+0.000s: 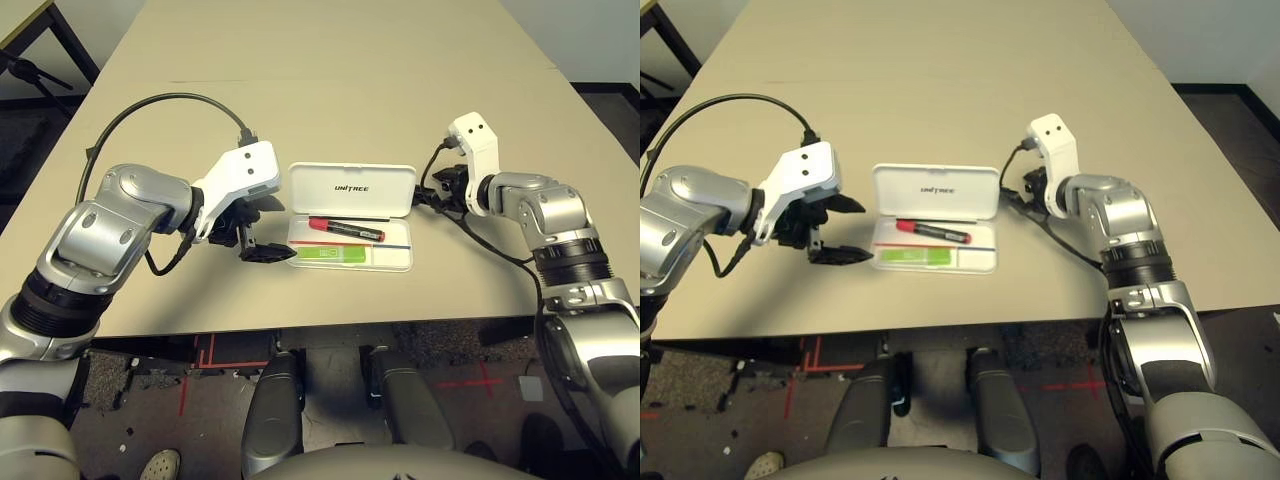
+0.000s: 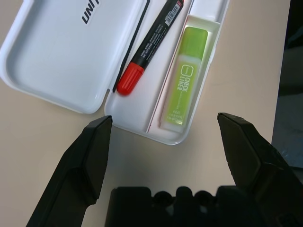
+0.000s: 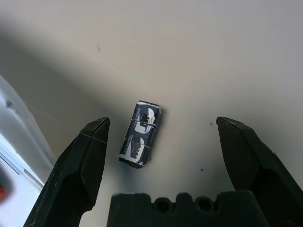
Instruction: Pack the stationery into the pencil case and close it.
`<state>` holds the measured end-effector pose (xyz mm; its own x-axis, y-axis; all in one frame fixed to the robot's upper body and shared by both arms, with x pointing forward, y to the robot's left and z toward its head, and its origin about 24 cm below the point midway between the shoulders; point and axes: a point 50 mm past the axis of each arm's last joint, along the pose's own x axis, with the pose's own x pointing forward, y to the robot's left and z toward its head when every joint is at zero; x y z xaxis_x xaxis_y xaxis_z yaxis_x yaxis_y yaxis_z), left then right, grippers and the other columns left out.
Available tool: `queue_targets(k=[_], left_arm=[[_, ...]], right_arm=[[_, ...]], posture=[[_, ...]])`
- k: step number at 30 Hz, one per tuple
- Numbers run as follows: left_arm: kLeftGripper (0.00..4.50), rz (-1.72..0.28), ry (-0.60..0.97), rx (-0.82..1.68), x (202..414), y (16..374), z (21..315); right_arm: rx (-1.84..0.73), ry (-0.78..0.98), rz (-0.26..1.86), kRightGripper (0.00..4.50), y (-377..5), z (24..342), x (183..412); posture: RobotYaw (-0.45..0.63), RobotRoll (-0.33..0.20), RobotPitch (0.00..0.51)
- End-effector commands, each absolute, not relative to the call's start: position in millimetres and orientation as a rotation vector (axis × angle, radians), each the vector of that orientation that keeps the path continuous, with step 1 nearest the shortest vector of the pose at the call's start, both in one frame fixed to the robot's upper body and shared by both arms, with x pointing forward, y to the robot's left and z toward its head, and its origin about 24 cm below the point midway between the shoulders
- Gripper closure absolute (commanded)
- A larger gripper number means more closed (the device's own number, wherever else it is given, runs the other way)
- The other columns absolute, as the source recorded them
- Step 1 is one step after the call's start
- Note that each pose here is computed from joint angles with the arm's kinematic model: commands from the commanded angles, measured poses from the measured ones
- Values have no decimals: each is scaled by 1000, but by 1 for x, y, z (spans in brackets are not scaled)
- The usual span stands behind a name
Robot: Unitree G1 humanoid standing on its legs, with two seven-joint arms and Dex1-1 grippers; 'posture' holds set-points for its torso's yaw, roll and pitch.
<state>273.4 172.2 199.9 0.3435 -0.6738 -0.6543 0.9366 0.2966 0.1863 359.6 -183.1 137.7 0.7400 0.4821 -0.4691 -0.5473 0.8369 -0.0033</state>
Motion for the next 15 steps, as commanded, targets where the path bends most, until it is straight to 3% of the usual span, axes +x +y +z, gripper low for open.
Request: queue_targets(k=[1, 8, 11, 15], left_arm=[[31, -1134, 512, 603, 271, 173, 200], [31, -1126, 513, 599, 271, 173, 200], [0, -1122, 513, 596, 272, 173, 200], [0, -1119, 511, 594, 272, 173, 201]], right_arm=[[-155, 520, 559, 0, -182, 123, 358], [-157, 550, 545, 0, -182, 112, 357], [-154, 561, 542, 583, -182, 110, 356], [-149, 566, 544, 2045, -182, 110, 356]], posture=[[36, 0, 181], [40, 0, 183], [40, 0, 183], [39, 0, 184]])
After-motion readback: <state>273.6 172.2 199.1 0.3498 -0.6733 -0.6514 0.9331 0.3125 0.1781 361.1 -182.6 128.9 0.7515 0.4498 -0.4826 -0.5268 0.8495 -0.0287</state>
